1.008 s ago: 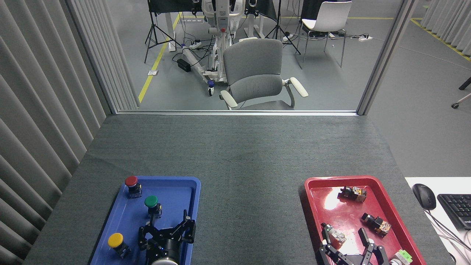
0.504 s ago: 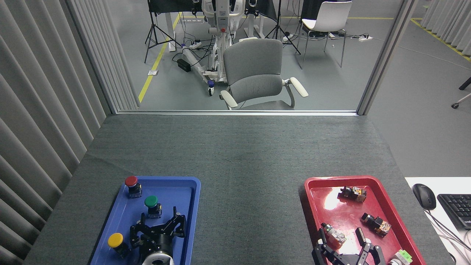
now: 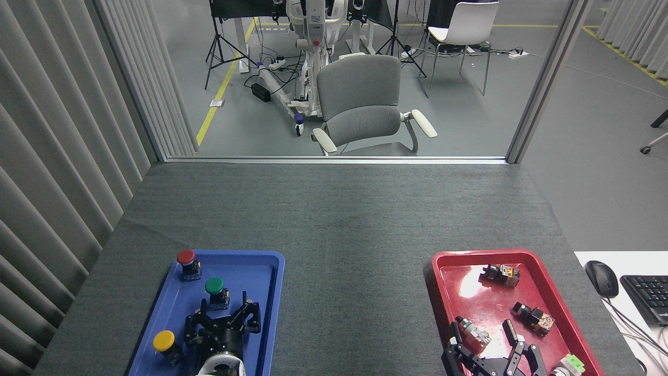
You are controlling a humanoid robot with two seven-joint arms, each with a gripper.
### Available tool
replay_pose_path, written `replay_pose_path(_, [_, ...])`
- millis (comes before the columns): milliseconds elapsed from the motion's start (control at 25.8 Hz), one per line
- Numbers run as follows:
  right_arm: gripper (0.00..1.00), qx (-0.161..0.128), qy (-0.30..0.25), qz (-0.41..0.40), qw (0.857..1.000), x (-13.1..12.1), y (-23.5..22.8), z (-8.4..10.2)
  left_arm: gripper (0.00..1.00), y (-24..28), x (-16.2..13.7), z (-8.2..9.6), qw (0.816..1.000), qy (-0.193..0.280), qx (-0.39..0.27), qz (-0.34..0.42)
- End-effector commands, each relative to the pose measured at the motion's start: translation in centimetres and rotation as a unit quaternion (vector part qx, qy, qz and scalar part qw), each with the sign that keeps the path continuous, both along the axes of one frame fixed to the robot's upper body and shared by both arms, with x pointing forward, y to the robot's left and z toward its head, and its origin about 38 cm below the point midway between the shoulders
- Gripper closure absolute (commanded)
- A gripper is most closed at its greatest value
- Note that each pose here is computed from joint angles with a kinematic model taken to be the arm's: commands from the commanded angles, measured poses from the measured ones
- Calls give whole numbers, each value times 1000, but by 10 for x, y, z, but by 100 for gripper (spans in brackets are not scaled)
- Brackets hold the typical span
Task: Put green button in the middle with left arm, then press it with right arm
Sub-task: 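Close the left gripper around the green button and lift it, then carry the green button out of the tray and lower it mid-table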
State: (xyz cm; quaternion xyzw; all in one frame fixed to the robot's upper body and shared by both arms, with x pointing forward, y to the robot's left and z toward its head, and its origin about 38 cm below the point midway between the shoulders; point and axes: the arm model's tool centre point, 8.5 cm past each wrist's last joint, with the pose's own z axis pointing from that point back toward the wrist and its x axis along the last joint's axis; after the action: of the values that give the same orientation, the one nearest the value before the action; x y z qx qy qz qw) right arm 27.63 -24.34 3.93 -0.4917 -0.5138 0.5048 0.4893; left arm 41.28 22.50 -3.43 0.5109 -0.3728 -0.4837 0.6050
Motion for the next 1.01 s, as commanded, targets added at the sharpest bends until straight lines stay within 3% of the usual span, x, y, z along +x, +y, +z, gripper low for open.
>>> replay_pose_path(0, [1,-1,0,-1,1000,0,0,0,9,7,5,1,1000,1,1,9])
replay_pose_path(349, [1,-3,-1,-4,1000,0,-2,1,16,16,11,-2,1000,2,-6,6])
replay_pose_path(698, [1,-3,-1,0,1000,0,-1,1,44,15,9,-11,1000,14,-14,-18])
replay_pose_path(969, [1,0,-3,-1,1000,0,0,1,65,13,11,-9,999,5,-18,-37])
